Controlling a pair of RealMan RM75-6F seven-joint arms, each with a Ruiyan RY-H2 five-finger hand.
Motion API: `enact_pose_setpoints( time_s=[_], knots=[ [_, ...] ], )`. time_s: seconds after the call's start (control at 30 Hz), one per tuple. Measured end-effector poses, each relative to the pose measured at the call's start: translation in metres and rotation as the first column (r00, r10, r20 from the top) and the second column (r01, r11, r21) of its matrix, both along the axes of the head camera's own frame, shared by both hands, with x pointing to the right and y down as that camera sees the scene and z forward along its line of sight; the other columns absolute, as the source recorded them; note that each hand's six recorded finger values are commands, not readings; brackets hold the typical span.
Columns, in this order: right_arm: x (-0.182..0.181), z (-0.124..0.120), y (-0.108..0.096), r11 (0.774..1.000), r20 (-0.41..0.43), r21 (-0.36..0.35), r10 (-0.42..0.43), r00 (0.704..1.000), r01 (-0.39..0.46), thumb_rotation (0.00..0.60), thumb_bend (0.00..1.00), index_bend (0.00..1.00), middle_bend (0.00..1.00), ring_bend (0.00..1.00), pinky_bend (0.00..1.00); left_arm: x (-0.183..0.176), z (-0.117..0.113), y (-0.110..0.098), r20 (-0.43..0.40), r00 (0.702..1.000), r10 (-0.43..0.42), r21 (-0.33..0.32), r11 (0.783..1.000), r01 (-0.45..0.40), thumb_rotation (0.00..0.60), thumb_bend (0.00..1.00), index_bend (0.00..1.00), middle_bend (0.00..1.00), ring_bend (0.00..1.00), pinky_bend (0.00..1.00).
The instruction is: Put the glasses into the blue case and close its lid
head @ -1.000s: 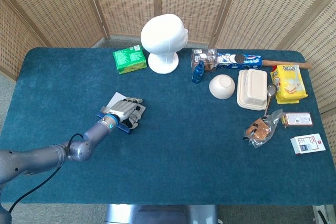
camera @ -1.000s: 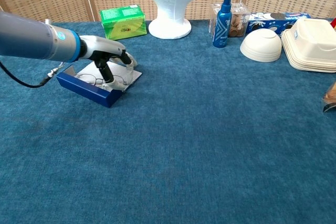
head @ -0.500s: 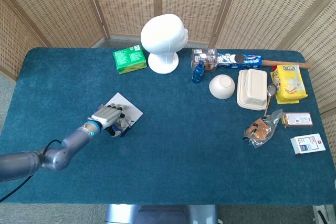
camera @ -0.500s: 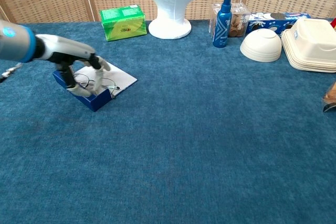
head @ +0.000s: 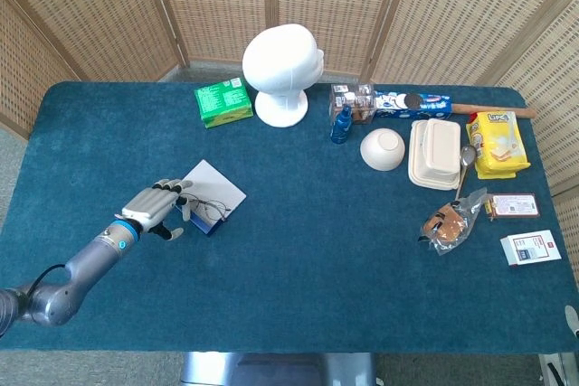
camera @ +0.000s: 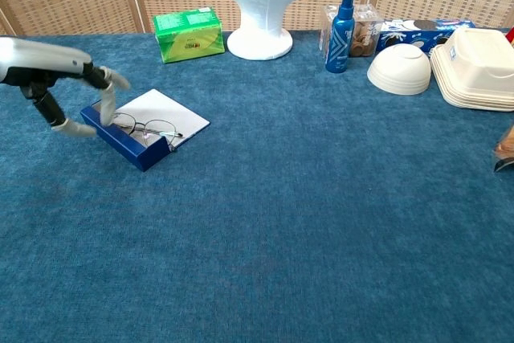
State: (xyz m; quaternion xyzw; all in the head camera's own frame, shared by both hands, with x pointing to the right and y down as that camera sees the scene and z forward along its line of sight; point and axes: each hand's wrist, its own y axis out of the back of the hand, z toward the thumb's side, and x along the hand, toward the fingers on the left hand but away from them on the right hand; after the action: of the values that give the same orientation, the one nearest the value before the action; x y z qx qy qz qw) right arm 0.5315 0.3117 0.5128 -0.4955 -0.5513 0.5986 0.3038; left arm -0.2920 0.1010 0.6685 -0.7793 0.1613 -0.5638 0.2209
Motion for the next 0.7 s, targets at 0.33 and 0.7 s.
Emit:
enact_pose_setpoints(
  time_s=[0.33,0.7],
  knots=[
    [0.005,0.000,0.001,1.000,0.003,0.006,0.010,1.000,-0.010,0.585,0.28,0.00,0.13,0.00,0.14,0.030,0.006,-0.001,-0.036,0.998,0.058,0.043,0.997,-0.056,0.490,0.30,0.38,0.03,0.00,0.00],
    [0.009,-0.004,0.007,1.000,-0.005,0.009,0.025,1.000,-0.025,0.587,0.28,0.00,0.13,0.00,0.14,0.072,0.034,0.009,-0.028,0.994,0.102,0.016,0.995,-0.102,0.492,0.30,0.38,0.03,0.00,0.00]
  ],
)
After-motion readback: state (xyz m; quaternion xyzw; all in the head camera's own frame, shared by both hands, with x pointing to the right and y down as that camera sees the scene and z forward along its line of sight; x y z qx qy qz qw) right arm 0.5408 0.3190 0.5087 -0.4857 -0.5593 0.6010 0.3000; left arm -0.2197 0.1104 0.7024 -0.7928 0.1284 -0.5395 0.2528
